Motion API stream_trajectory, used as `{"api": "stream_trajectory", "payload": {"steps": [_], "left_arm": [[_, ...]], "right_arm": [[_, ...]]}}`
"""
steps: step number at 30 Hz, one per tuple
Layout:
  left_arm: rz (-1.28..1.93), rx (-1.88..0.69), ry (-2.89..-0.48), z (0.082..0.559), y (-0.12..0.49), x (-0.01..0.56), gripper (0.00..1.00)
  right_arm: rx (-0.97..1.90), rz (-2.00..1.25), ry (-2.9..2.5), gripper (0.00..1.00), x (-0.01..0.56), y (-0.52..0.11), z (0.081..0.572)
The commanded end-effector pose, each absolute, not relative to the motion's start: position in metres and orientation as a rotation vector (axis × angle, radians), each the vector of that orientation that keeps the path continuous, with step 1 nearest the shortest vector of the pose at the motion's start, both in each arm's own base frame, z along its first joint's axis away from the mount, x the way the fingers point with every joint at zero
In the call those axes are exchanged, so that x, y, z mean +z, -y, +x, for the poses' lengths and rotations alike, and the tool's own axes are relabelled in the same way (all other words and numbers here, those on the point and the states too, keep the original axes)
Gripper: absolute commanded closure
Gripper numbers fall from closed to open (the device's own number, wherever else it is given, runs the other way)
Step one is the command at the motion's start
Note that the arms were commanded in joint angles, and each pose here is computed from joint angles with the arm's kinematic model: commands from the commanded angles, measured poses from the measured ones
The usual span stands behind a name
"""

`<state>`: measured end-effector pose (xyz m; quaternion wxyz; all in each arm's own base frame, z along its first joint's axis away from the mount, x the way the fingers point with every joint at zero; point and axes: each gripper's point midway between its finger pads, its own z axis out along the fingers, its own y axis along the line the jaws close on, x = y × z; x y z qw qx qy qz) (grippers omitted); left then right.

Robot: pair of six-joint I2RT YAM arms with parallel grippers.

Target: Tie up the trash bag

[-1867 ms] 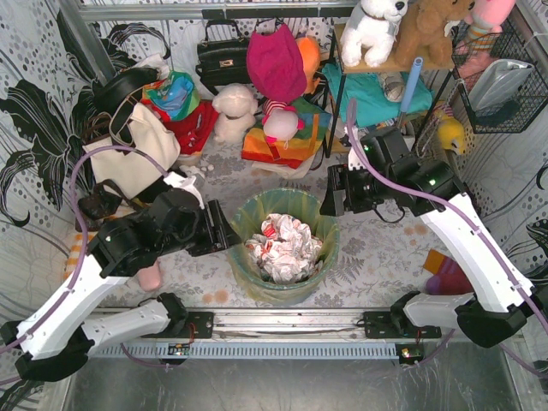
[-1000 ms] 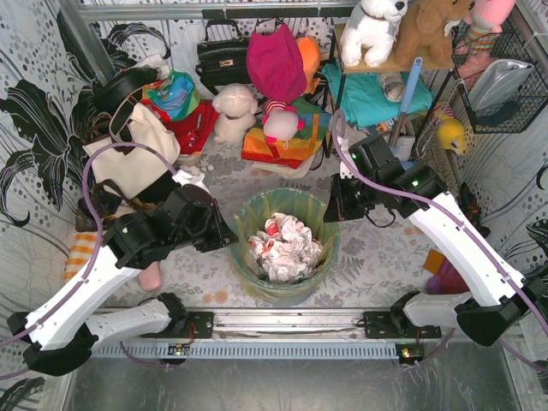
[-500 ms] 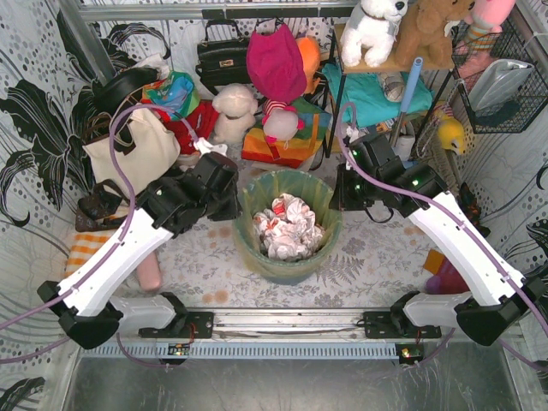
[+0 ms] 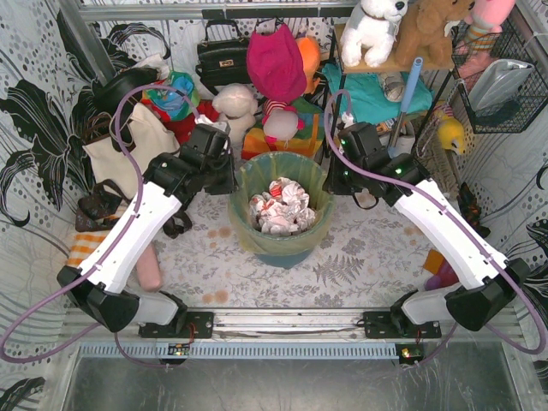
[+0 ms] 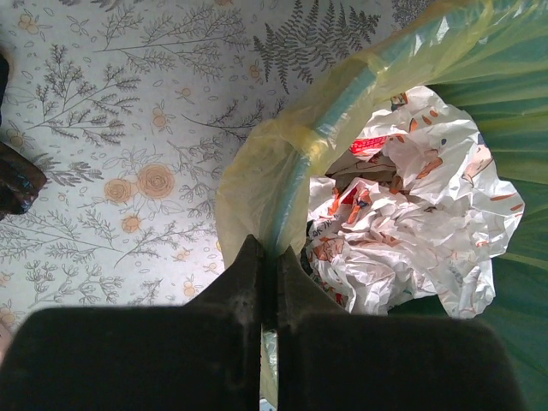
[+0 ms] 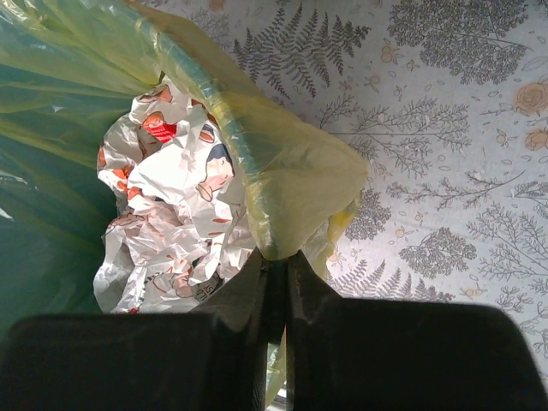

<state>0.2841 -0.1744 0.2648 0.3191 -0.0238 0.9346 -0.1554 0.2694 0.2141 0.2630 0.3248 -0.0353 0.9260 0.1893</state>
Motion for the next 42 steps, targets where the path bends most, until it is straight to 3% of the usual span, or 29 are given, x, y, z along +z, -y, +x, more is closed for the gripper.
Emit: {"api": "stream_trajectory", "payload": {"steps": [1,6,8,11,12,15,17,21,28,34,42], "left_arm": [[-0.043,-0.515,-2.357,0.303,0.189,0.286,0.95],[-0.033,-0.555,-2.400,0.293,0.193,0.274,0.93],[-0.037,-0.561,-2.409,0.289,0.192,0.272,0.85],[-0.044,-0.565,-2.404,0.285,0.190,0.275,0.63],[-0.053,-0.557,-2.395,0.284,0.188,0.278,0.58],[-0.092,-0.508,-2.356,0.287,0.177,0.292,0.33],[-0.122,-0.465,-2.319,0.289,0.168,0.306,0.26],[-0.200,-0.409,-2.231,0.289,0.145,0.334,0.23],[-0.384,-0.344,-2.090,0.274,0.103,0.336,0.29],[-0.557,-0.353,-2.104,0.246,0.085,0.276,0.30],[-0.600,-0.601,-2.163,0.218,0.111,0.188,0.31]], "right_arm": [[0.518,-0.095,-2.387,1.00,0.273,-0.226,0.283],[0.522,-0.110,-2.401,1.00,0.269,-0.229,0.284],[0.520,-0.108,-2.405,1.00,0.268,-0.229,0.283],[0.525,-0.106,-2.401,0.94,0.270,-0.228,0.282],[0.539,-0.106,-2.395,0.89,0.274,-0.229,0.281],[0.576,-0.125,-2.354,0.56,0.292,-0.230,0.278],[0.577,-0.131,-2.316,0.45,0.307,-0.226,0.278],[0.539,-0.114,-2.247,0.39,0.336,-0.209,0.278],[0.474,-0.030,-2.222,0.38,0.342,-0.171,0.276],[0.337,0.038,-2.254,0.36,0.323,-0.131,0.268],[0.256,0.113,-2.229,0.38,0.295,-0.106,0.257]]}}
